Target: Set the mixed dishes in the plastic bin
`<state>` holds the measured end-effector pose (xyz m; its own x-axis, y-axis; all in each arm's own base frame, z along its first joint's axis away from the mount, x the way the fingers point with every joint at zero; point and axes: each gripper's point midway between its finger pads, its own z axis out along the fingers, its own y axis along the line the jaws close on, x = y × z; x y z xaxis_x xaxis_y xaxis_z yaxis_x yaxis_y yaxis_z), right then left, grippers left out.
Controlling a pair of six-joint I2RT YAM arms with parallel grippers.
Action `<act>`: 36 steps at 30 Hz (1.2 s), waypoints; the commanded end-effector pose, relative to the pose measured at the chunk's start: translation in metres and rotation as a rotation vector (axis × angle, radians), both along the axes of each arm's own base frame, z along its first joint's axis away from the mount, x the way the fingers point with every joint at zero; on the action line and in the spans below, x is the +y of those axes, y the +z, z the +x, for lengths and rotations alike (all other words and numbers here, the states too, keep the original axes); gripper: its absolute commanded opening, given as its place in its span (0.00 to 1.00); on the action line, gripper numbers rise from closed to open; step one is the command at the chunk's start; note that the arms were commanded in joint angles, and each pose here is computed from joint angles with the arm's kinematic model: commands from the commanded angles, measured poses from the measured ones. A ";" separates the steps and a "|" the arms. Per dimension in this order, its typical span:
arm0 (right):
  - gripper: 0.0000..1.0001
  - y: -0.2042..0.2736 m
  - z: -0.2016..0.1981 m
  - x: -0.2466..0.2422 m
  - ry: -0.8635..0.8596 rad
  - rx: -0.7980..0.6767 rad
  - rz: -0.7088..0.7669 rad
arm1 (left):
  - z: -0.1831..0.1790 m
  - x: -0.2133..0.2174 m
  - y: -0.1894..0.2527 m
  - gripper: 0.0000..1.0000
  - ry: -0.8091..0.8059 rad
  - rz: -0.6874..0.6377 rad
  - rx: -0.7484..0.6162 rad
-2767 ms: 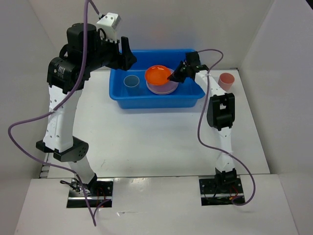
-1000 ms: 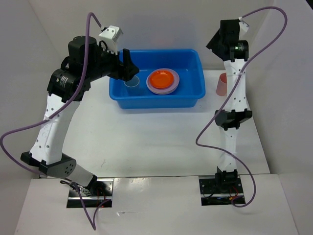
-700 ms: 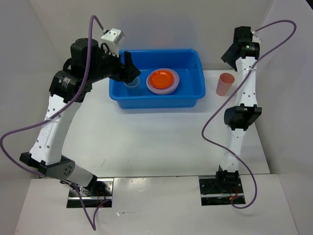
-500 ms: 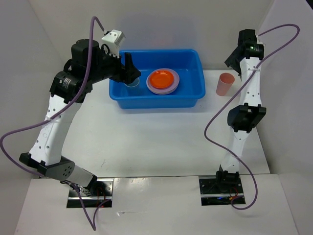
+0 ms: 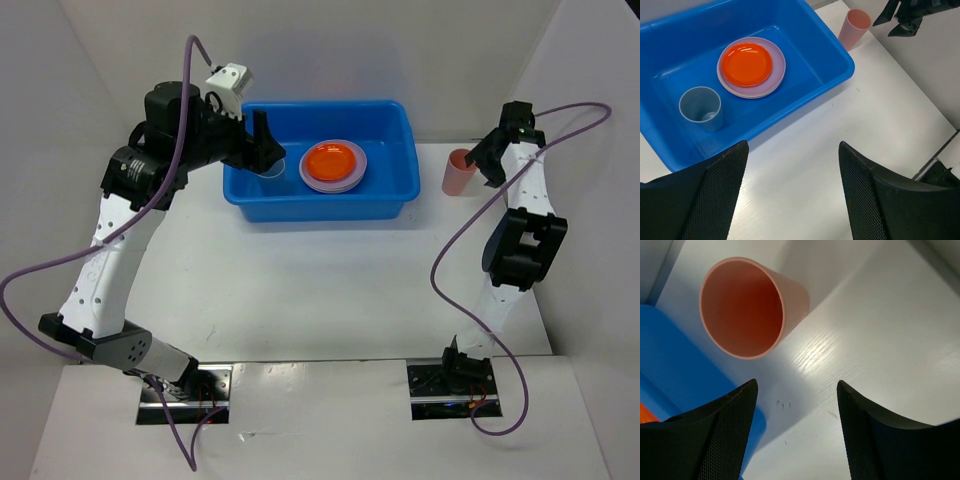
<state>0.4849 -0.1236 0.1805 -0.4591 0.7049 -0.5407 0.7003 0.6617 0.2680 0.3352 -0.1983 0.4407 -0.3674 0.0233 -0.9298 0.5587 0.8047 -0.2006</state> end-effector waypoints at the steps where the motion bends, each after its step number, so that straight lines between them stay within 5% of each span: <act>1: 0.70 0.032 0.025 0.005 0.010 -0.202 0.016 | -0.008 0.008 0.021 0.80 -0.004 -0.005 -0.080; 36: 0.70 -0.024 0.050 -0.001 -0.134 -0.218 0.080 | 0.006 0.010 0.004 0.83 0.031 0.032 -0.046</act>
<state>0.5249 -0.1184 0.1563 -0.2829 0.7996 -0.5298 0.6958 0.5513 0.4604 0.3331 -0.1894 0.4439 -0.3467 0.0338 -0.9374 0.5430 0.8221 -0.1712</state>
